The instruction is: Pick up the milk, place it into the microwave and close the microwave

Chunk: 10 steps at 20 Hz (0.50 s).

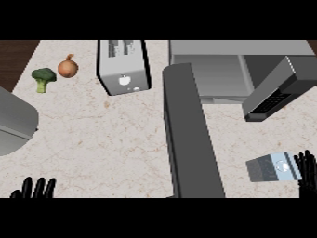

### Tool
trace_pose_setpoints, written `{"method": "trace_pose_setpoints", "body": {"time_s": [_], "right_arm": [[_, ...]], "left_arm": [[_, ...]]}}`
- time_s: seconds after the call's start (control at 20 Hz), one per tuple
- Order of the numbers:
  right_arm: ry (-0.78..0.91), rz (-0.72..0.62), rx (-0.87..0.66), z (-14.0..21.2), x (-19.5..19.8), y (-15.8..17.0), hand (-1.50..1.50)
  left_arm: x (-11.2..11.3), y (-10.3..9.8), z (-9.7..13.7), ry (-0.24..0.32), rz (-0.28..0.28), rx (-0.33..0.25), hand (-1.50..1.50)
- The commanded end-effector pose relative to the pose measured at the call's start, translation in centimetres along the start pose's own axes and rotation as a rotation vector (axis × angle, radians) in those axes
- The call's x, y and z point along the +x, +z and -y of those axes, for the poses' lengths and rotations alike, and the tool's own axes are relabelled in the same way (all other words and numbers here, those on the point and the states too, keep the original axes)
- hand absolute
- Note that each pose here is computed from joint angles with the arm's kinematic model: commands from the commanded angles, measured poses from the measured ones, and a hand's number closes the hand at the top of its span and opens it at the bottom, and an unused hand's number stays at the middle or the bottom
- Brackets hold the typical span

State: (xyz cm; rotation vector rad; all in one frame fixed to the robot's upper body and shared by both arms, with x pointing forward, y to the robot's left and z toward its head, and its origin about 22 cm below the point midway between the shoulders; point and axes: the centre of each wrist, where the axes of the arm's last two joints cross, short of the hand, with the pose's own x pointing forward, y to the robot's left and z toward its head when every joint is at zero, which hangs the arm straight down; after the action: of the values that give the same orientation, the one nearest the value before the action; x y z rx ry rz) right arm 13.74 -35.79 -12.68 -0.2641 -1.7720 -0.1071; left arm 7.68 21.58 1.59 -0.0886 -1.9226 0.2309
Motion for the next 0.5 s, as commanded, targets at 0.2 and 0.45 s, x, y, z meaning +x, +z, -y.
{"method": "trace_pose_setpoints", "body": {"time_s": [0.2,0.45], "right_arm": [[0.002,0.024,0.048,-1.3,-2.8,1.1,-1.5],[-0.009,0.061,0.053,-1.4,-3.2,-0.6,-1.5]], "left_arm": [[-0.3,0.3,-0.6,0.005,0.028,0.011,-1.5],[-0.8,1.8,-1.2,0.013,-0.019,0.002,-1.5]]}}
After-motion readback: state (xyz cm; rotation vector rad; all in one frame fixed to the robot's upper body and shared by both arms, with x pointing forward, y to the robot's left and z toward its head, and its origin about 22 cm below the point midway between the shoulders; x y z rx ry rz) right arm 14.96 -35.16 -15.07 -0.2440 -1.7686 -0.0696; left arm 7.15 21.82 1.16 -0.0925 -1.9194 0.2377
